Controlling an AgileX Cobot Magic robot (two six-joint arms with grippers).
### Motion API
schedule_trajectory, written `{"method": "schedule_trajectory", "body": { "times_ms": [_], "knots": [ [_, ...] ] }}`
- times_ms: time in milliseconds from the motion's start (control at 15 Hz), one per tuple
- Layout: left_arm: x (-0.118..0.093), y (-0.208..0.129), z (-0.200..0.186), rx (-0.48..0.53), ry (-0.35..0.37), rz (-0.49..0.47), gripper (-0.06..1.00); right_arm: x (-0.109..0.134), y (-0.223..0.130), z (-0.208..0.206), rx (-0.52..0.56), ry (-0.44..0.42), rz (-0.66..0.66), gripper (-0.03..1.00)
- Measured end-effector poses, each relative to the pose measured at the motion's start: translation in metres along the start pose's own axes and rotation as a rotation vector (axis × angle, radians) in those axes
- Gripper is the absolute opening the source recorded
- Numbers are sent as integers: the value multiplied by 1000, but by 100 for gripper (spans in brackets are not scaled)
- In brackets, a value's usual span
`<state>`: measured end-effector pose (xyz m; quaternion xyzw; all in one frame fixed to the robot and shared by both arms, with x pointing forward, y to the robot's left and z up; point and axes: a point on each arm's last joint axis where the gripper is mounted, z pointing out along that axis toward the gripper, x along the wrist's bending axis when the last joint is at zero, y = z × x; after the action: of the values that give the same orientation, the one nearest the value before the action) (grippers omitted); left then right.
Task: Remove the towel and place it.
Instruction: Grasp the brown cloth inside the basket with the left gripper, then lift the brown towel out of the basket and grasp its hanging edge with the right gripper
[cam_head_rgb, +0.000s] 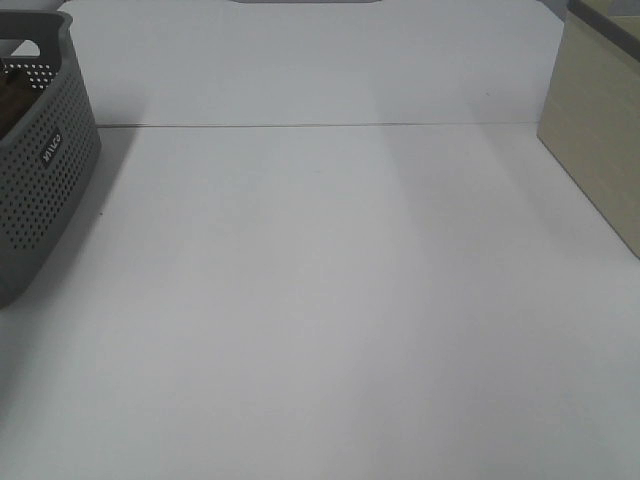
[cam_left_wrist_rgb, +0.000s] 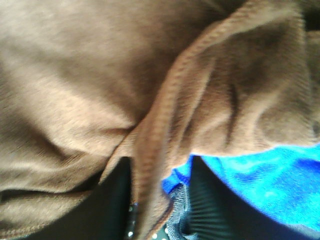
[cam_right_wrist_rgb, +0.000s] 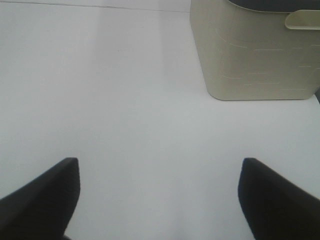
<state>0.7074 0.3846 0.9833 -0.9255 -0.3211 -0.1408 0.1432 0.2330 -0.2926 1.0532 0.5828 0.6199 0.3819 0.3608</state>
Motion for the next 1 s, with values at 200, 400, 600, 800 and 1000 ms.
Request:
{"method": "schedule_trajectory", "body": {
  "times_ms": [200,400,600,800,1000],
  "knots": [
    [1,0,0,-4,7,-36,24,0,0,0,0,0,0,83],
    [1,-2,0,21,14,-21,7,0,0,0,0,0,0,83],
    [6,-13,-12,90,62,13,0,0,0,0,0,0,0,83],
    [8,-19,-70,28,163,-51,0,0,0,0,0,0,0,83],
    [-4,-23,-144,-91,276,-130,0,0,0,0,0,0,0,83]
  ]
}}
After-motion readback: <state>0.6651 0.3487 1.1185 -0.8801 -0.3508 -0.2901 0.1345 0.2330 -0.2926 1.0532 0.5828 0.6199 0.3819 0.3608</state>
